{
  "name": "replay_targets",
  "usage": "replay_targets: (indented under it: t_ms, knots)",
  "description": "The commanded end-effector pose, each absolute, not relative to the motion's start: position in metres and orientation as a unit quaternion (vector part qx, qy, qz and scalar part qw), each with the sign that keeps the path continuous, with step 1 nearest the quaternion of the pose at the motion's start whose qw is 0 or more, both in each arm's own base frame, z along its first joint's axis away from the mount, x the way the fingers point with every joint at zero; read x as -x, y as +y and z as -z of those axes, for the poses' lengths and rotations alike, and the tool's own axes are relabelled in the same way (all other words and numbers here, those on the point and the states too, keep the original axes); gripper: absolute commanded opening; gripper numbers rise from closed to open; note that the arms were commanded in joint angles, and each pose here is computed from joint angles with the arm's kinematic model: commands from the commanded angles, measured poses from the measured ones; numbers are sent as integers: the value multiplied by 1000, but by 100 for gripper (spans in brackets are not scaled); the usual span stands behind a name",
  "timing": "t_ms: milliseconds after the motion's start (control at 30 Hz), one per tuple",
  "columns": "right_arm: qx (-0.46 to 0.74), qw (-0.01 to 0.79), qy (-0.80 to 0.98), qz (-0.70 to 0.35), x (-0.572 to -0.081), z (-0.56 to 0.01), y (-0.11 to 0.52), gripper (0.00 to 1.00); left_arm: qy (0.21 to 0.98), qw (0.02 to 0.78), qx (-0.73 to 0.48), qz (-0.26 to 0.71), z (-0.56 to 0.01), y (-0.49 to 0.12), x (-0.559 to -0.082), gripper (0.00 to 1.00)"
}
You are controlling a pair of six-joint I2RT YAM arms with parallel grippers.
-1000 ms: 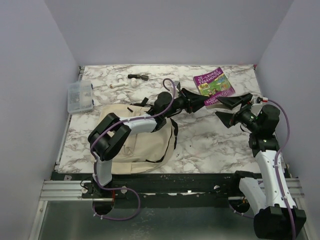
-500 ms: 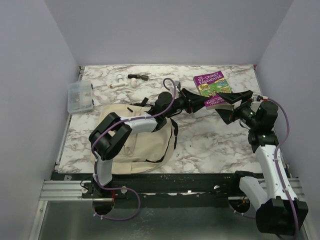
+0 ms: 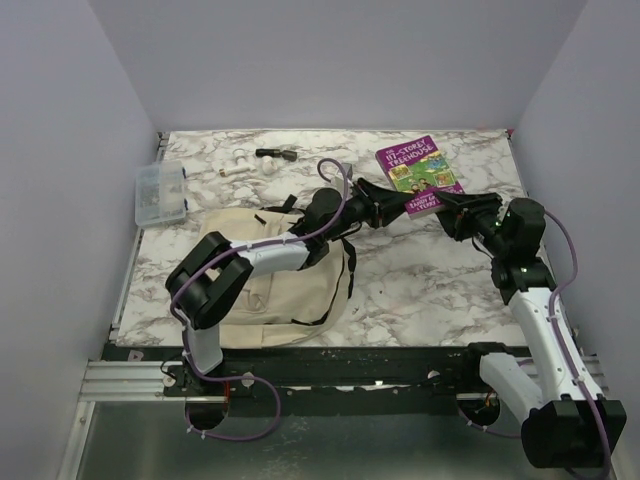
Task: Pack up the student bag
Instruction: Pick up the book from the center of the board.
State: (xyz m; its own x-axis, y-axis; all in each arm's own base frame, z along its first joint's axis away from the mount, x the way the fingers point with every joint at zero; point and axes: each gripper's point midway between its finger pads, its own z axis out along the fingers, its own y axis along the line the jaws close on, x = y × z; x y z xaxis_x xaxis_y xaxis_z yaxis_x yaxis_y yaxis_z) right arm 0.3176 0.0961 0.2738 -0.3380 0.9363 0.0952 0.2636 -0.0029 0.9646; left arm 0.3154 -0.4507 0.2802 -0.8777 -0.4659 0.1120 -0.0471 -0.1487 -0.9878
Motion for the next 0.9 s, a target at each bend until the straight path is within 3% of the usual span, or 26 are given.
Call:
replay_targets:
  t_ms: [0, 300, 367, 467, 533, 733, 867]
  knots:
    - [-495, 376, 590, -515, -331, -299, 82, 36, 621, 198, 189, 734, -305, -440, -306, 0]
    - [-453, 347, 611, -548, -346, -277, 115, 38, 650, 188, 162, 718, -287, -446, -295, 0]
    - [-443, 357, 611, -551, -347, -280, 116, 31, 659, 188, 141, 714, -283, -447, -288, 1]
    - [-399, 387, 626, -547, -346, -287, 118, 2, 699, 192, 97, 683, -264, -439, -272, 24]
    - [-344, 409, 663, -525, -347, -289, 124, 0, 734, 209, 59, 644, -248, -424, -259, 44]
    - [-186, 394, 791, -430, -335, -258, 136, 0, 842, 246, -36, 479, -213, -356, -215, 85]
    - [-109, 375, 834, -390, -318, -248, 135, 0, 890, 266, -66, 364, -194, -306, -197, 89]
